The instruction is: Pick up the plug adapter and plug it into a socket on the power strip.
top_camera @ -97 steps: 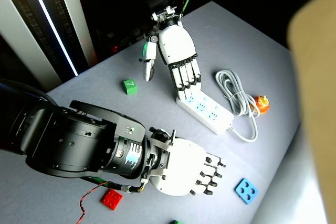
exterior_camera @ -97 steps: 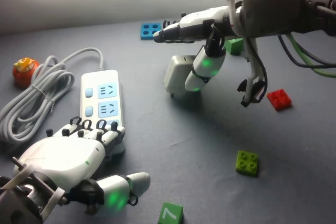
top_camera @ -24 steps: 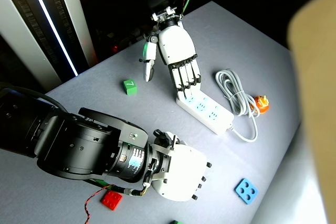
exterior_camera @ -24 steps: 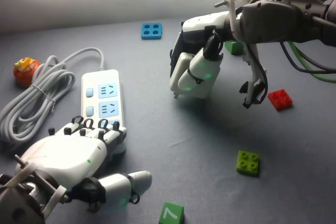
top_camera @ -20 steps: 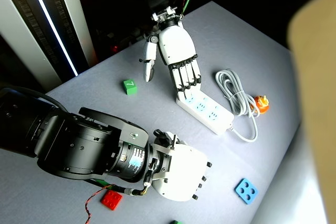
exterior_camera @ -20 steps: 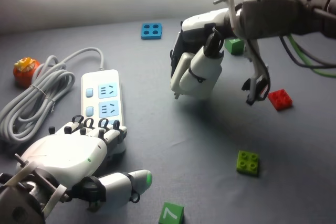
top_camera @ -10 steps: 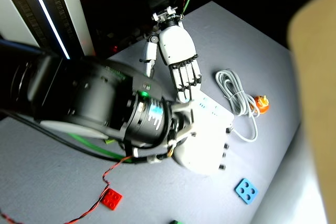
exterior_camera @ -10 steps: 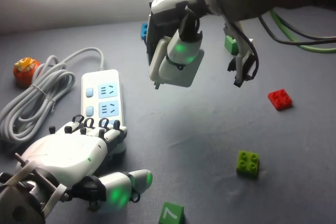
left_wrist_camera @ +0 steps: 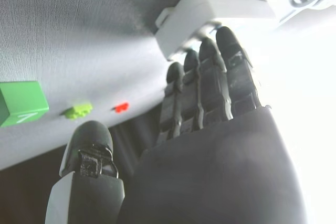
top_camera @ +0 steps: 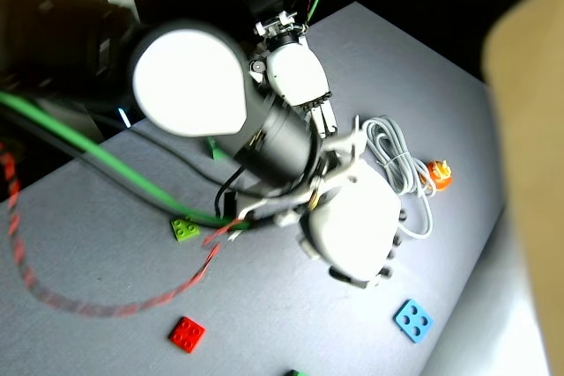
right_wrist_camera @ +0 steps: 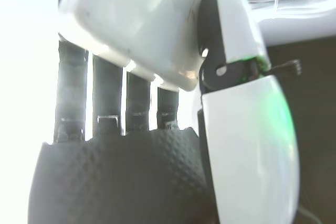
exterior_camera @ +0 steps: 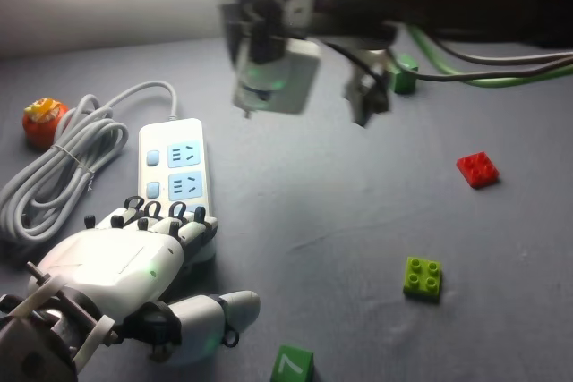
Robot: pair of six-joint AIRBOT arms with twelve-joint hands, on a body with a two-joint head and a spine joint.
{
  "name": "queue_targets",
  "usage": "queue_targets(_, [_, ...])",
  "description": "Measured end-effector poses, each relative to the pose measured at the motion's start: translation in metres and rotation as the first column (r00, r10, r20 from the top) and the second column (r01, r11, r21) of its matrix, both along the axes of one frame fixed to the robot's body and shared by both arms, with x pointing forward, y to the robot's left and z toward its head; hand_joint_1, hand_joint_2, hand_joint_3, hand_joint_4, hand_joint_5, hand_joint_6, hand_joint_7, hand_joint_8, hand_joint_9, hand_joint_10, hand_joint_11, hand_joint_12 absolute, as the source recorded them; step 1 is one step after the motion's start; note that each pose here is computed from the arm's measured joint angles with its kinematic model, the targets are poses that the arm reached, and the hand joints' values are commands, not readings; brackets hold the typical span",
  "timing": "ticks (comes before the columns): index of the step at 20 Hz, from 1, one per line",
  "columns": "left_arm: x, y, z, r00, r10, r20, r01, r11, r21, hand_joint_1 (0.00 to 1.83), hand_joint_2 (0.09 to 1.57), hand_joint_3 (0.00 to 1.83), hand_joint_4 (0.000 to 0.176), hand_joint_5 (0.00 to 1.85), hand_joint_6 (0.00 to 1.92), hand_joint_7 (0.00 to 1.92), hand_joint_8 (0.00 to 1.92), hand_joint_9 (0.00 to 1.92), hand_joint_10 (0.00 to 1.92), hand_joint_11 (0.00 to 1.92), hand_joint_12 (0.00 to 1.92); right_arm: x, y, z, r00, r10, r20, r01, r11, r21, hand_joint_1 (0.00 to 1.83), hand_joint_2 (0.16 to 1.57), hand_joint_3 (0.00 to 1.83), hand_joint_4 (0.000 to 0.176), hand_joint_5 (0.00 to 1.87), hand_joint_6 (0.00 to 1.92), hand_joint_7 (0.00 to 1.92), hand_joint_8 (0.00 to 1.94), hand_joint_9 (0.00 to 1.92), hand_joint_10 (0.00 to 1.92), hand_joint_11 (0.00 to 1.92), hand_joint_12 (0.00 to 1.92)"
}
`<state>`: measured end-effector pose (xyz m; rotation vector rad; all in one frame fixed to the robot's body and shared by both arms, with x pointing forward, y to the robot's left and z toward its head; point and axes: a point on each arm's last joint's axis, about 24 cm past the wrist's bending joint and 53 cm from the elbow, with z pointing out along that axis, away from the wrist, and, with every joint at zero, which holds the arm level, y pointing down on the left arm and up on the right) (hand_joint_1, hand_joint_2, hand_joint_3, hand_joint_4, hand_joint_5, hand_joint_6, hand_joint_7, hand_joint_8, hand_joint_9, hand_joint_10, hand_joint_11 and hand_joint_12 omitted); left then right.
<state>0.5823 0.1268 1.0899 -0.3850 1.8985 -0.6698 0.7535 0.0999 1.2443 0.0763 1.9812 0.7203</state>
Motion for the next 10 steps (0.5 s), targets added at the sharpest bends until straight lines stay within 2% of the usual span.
queue_targets(1, [0.0,0.0,0.0,1.0,0.0,0.0,0.0,1.0,0.001,0.0,1.23,0.0,0.0,0.15,0.0,0.19,0.0,0.19,0.0,0.0,0.57,-0.004,0.01,0.007,1.0,0.011,0.012,-0.011,1.0,0.001,1.2,1.14,0.0,0.024,0.88,1.13,0.98,1.0,1.12,0.0,0.58,1.15])
queue_targets(2, [0.0,0.0,0.0,1.0,-0.003,0.0,0.003,1.0,0.004,0.0,1.23,0.0,0.0,0.16,0.0,0.19,0.0,0.2,0.0,0.0,0.58,-0.009,0.023,0.012,0.999,0.024,0.024,-0.024,1.0,0.003,1.21,1.13,0.0,0.024,0.91,1.09,1.0,0.96,1.13,0.0,0.6,1.13])
queue_targets(5, [0.0,-0.001,0.0,1.0,-0.006,0.0,0.006,0.9999,0.008,0.0,1.23,0.0,0.0,0.16,0.0,0.2,0.0,0.2,0.0,0.0,0.6,-0.02,0.05,0.021,0.993,0.063,0.101,-0.057,0.997,-0.056,1.21,1.13,0.0,0.024,0.91,1.1,1.0,0.96,1.13,0.0,0.61,1.13])
queue_targets(7, [0.0,-0.001,-0.001,1.0,-0.007,0.001,0.007,0.9999,0.01,0.0,1.23,0.0,0.0,0.17,0.0,0.2,0.0,0.2,0.0,0.0,0.59,-0.029,0.07,0.031,0.982,0.102,0.161,-0.088,0.992,-0.09,1.21,1.12,0.0,0.025,0.94,1.04,1.02,0.93,1.14,0.01,0.63,1.12])
queue_targets(10, [0.0,-0.001,-0.001,1.0,-0.007,0.001,0.007,0.9999,0.011,0.0,1.23,0.0,0.0,0.17,0.0,0.2,0.0,0.2,0.0,0.0,0.6,-0.04,0.091,0.035,0.97,0.139,0.199,-0.115,0.985,-0.127,1.21,1.13,0.0,0.027,0.92,1.07,1.0,0.96,1.13,0.0,0.62,1.12])
